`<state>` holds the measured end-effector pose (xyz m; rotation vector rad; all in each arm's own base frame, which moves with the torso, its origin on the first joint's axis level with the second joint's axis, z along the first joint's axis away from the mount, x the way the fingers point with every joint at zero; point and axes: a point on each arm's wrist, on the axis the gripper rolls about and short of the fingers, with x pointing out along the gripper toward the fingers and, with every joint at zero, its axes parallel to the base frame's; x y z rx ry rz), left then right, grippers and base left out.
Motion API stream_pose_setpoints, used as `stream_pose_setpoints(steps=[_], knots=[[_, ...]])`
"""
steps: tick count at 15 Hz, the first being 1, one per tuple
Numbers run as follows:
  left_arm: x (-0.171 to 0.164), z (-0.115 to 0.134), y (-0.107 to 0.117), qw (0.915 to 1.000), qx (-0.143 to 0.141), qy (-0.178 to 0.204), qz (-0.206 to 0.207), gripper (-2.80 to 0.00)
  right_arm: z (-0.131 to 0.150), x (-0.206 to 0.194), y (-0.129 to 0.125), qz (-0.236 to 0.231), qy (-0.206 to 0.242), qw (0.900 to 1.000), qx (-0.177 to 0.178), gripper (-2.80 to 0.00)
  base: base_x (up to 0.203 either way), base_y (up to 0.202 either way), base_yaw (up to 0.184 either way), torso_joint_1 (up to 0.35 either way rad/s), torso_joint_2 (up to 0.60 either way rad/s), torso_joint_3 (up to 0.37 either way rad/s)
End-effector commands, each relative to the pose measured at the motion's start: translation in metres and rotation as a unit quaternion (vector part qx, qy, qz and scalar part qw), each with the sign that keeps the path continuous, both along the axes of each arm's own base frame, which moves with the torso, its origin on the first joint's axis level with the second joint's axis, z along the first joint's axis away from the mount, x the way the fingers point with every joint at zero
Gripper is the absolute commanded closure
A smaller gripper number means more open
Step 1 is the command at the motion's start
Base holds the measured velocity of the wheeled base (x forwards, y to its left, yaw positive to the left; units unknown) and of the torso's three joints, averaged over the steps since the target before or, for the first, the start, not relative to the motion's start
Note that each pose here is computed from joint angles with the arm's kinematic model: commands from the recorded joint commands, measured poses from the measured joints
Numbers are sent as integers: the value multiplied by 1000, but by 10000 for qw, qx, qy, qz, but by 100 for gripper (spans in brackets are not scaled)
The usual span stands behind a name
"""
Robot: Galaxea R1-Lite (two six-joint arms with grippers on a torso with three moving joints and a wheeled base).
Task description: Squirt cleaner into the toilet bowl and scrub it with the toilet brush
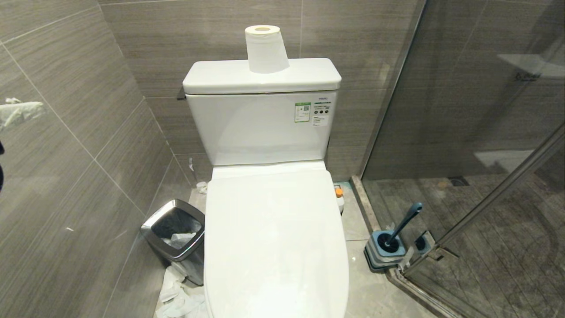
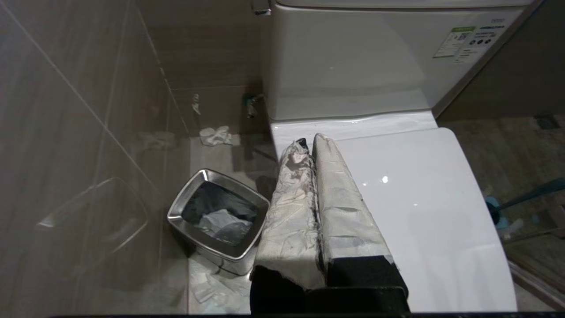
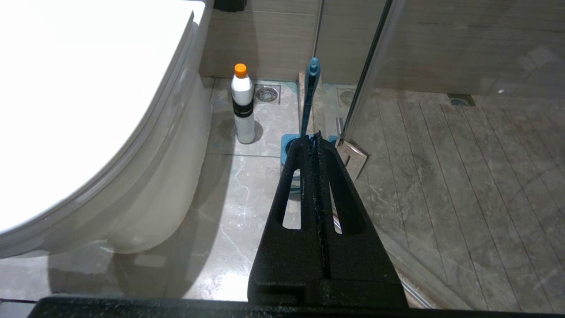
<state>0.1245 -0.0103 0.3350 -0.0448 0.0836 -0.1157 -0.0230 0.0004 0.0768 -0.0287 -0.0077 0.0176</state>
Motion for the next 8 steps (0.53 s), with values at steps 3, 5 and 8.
stream_pose_setpoints(steps=[3,5,8], knots=[[-26,12,6,9969,537,-484,326,0,0,0,0,4,7,10000,-3,0,0,0,0,0,0,0],[-36,22,8,9941,570,-663,644,0,0,0,0,4,7,10000,-3,0,0,0,0,0,0,0],[-76,22,10,9933,581,-690,722,0,0,0,0,4,7,10000,-3,0,0,0,0,0,0,0]])
